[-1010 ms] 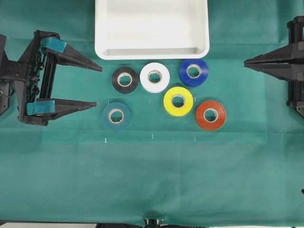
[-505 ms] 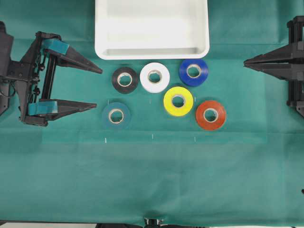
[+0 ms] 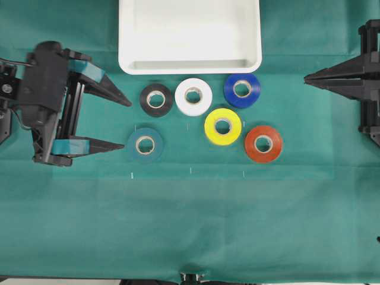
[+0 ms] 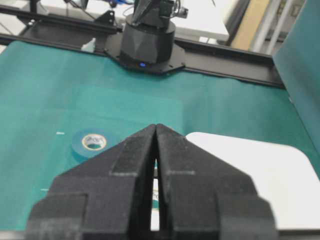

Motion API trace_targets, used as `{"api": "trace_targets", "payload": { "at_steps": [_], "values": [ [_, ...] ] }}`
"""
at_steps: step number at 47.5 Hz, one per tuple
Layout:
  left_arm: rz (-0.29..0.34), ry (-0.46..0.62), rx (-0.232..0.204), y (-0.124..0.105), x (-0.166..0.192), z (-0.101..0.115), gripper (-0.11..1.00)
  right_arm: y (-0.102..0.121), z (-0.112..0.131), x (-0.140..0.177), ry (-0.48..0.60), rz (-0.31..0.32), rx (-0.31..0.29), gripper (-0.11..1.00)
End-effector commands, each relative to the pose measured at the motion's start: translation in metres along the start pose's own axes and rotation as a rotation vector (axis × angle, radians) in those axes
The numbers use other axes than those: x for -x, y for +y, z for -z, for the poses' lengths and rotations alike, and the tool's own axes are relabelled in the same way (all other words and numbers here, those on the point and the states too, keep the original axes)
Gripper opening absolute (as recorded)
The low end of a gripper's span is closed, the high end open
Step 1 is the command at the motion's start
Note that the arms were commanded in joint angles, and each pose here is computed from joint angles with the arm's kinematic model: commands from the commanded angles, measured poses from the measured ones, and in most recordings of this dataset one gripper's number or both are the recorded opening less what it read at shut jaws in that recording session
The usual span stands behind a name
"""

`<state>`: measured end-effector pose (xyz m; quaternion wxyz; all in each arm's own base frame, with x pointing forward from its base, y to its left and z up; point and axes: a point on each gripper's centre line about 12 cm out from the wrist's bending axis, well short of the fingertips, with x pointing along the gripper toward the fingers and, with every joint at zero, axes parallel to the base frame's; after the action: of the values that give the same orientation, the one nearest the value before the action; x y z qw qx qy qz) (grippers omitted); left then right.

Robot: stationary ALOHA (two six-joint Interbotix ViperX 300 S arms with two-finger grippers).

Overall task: Pick up the tape from a random location and place it into the white case.
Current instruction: 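Move the open left gripper toward the teal tape roll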

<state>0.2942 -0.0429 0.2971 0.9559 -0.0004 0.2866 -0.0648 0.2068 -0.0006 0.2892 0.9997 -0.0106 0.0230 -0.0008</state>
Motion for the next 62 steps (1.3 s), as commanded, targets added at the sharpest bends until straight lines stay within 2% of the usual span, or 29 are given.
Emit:
{"api": "trace_targets", "payload": {
  "at_steps": [1,9,17,62],
  "values": [
    [0.003,0.034,-0.002,-0.001,0.002,-0.007,0.97,-0.001,-0.011,-0.002,-0.023,0.004,-0.003,0.00],
    [0.000,0.127,-0.004,-0.002,0.001,-0.010,0.97,-0.001,-0.011,-0.002,-0.015,0.002,-0.005,0.00],
    [-0.002,0.155,-0.011,-0.002,-0.002,-0.015,0.97,-0.001,-0.012,-0.003,-0.012,0.002,-0.005,0.00],
    [-0.003,0.170,-0.011,-0.002,-0.008,-0.015,0.97,-0.001,-0.010,-0.003,-0.001,0.004,-0.005,0.00]
  ]
}}
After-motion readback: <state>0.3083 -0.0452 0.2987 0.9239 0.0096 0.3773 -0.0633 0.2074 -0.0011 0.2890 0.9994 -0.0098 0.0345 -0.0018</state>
